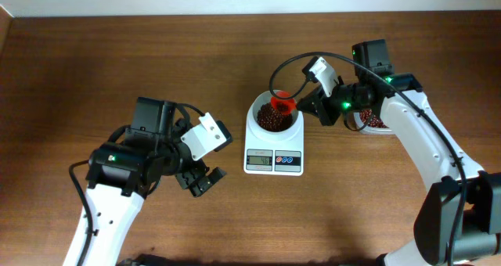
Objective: Scoop and weigh 50g on scale
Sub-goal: 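Tilt the scoop to pour beans into the bowl, then hold the scoop over the bowl, shaking out beans gradually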
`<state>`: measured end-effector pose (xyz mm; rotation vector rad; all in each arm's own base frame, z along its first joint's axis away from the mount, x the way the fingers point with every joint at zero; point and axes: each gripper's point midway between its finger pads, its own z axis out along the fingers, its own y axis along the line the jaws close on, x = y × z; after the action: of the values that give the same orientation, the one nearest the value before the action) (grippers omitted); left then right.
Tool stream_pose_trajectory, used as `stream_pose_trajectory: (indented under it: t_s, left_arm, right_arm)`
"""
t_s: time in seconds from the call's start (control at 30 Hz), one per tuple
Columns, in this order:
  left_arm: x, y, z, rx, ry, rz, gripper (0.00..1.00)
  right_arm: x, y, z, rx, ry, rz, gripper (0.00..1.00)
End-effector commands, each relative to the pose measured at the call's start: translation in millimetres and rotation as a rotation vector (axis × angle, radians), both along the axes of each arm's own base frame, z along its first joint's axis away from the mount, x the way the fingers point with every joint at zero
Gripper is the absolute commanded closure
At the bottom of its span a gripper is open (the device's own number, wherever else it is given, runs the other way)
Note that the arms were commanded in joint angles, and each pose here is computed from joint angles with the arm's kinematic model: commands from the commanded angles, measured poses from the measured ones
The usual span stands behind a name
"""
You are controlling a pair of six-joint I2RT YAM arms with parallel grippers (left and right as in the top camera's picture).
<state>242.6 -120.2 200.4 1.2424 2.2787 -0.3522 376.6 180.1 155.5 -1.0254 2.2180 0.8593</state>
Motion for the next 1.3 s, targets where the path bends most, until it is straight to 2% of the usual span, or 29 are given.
stream_pose_trajectory:
  t_s: [0.0,0.1,0.17,0.27,0.33,0.4,0.57,0.67,0.73,0.8,0.9,1.0,1.17,1.23,1.27]
  left_arm:
    - [0.9,0.9,6.3,-0.001,-0.028,-0.006,0.01]
    - [1.0,0.9,6.3,-0.001,-0.029,-0.006,0.01]
    - [0.9,0.9,6.3,-0.001,-0.028,-0.006,0.01]
    - [0.9,0.9,6.3,-0.001,-0.028,-0.006,0.01]
    - [0.9,0.9,6.3,-0.001,-0.028,-0.006,0.01]
    - [1.0,0.9,6.3,-0.001,-0.029,-0.006,0.01]
    - [1.0,0.9,6.3,-0.001,-0.029,-0.006,0.01]
    - [0.9,0.9,6.3,-0.001,-0.028,-0.006,0.01]
    - [0.9,0.9,6.3,-0.001,-0.028,-0.006,0.01]
    - [0.9,0.9,6.3,-0.001,-0.028,-0.006,0.01]
    - [0.9,0.9,6.3,-0.001,-0.028,-0.006,0.01]
    - [1.0,0.9,6.3,-0.001,-0.029,-0.006,0.01]
    - [0.9,0.9,6.3,-0.001,-0.028,-0.006,0.01]
    - [0.9,0.9,6.3,-0.001,-0.028,-0.006,0.01]
    - [0.9,0.9,6.3,-0.001,-0.028,-0.006,0.01]
  right_arm:
    - [3.2,0.3,6.9,0.005,-0.026,-0.006,0.96]
    - [-4.5,7.3,12.9,0.055,-0.027,0.047,0.96]
    - [4.6,-1.5,5.4,-0.008,-0.025,-0.016,0.96]
    - [-5.8,9.7,15.6,0.073,-0.036,0.064,0.96]
    - [2.7,0.8,7.4,0.012,-0.015,-0.012,0.96]
    - [-5.4,8.6,14.3,0.07,-0.012,0.041,0.96]
    - [1.6,3.6,8.7,0.031,-0.012,0.001,0.96]
    - [-2.3,8.9,14.1,0.076,-0.003,0.023,0.96]
    - [1.8,1.8,5.1,0.025,0.024,-0.031,0.96]
    - [-11.6,11.7,13.7,0.092,0.003,0.073,0.96]
    - [0.6,0.9,1.8,0.012,0.015,-0.012,0.96]
    - [-6.9,10.4,10.9,0.081,-0.001,0.056,0.96]
    - [-0.6,3.4,3.9,0.022,-0.015,0.025,0.95]
    - [-0.6,3.4,3.9,0.022,-0.015,0.025,0.94]
    - [-0.6,3.4,3.9,0.022,-0.015,0.025,0.89]
